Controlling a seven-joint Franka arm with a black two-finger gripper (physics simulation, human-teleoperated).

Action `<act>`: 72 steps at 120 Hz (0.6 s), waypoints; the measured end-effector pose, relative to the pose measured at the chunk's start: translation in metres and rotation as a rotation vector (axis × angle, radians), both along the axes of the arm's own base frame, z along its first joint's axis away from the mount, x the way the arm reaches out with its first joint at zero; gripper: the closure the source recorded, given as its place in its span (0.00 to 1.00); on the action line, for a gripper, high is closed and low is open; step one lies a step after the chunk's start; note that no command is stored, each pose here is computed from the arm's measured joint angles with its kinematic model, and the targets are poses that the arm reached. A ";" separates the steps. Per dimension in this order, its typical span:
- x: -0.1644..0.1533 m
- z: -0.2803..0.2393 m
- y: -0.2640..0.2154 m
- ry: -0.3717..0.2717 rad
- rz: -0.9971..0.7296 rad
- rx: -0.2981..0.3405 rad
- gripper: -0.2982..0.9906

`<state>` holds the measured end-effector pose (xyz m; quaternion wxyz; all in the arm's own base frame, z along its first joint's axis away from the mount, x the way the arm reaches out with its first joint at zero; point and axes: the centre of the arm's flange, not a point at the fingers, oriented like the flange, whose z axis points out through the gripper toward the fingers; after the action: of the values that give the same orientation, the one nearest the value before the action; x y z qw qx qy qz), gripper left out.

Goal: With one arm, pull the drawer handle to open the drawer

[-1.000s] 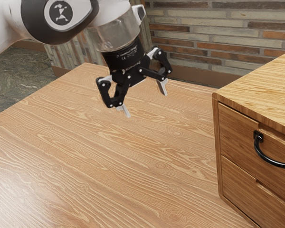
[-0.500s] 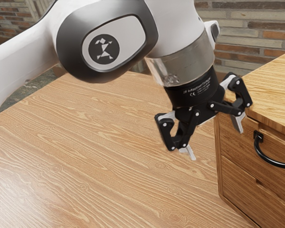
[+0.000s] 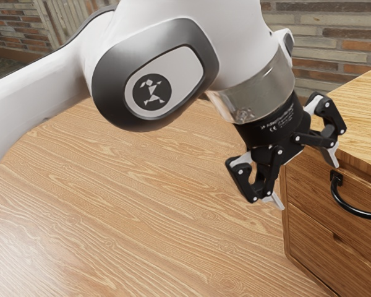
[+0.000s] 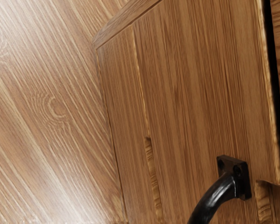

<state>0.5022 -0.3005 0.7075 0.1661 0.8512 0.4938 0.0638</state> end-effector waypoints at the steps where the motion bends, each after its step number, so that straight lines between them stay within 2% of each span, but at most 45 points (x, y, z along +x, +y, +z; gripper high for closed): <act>1: 0.000 0.000 -0.001 0.000 0.000 -0.001 0.26; 28: 0.008 -0.010 -0.002 -0.015 0.022 -0.017 0.35; 72: 0.000 -0.018 -0.015 -0.035 0.017 -0.034 0.41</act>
<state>0.5027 -0.3151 0.6899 0.1888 0.8426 0.4993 0.0717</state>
